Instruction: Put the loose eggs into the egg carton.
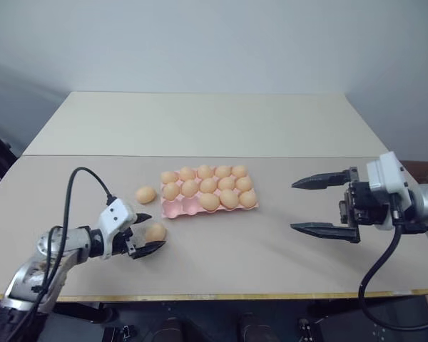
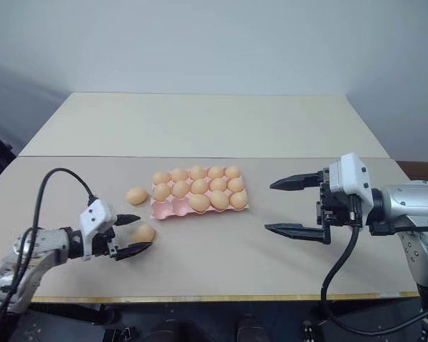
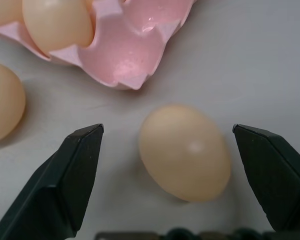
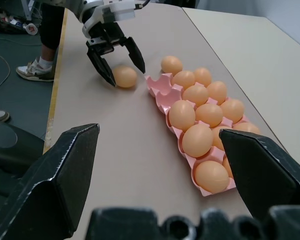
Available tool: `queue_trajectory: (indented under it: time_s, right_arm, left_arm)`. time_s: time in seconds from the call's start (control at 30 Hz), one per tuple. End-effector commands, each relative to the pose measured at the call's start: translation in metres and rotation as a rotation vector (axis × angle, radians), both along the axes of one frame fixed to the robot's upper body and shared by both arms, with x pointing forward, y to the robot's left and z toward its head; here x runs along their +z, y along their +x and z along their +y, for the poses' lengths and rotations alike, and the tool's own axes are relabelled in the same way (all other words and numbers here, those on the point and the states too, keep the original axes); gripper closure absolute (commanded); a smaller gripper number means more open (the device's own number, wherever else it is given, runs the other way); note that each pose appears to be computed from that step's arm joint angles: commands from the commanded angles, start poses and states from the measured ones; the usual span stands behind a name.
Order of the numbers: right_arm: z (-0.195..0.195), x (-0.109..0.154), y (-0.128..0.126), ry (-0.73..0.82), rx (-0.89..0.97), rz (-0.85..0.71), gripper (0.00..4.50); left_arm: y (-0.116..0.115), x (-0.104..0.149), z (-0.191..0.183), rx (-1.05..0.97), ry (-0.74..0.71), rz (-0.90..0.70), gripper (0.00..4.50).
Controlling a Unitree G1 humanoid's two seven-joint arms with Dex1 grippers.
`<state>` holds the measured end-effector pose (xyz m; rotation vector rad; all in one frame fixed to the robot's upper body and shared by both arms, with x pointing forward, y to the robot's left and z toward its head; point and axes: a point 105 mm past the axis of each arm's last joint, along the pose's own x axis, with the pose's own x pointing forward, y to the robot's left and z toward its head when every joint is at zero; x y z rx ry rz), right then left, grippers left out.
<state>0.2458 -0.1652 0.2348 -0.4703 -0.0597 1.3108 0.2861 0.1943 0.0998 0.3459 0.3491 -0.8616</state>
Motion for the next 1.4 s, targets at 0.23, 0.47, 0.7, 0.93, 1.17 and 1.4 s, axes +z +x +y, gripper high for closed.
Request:
queue_trajectory:
  time_s: [0.23, 0.47, 0.7, 0.93, 1.17, 1.4]
  right_arm:
    - [0.005, 0.012, -0.007, 0.014, 0.02, -0.07, 0.0]
    - [0.005, 0.01, -0.007, 0.021, 0.01, -0.066, 0.0]
    - [0.008, 0.01, -0.005, 0.031, 0.01, -0.074, 0.0]
    - [0.009, 0.012, -0.007, 0.034, 0.0, -0.087, 0.0]
    - [0.009, 0.012, -0.01, 0.04, -0.015, -0.089, 0.0]
    - [0.011, 0.012, -0.01, 0.053, -0.016, -0.088, 0.0]
  left_arm:
    - [0.011, 0.004, -0.006, 0.031, 0.007, -0.006, 2.27]
    - [-0.013, 0.053, 0.004, -0.171, -0.048, -0.058, 2.44]
    - [0.008, 0.086, -0.041, -0.326, -0.182, -0.201, 2.44]
    - [0.049, 0.072, -0.085, -0.335, -0.177, -0.239, 2.44]
    - [0.066, 0.064, -0.095, -0.325, -0.165, -0.256, 1.11]
    - [0.066, 0.083, -0.084, -0.295, -0.182, -0.33, 0.03]
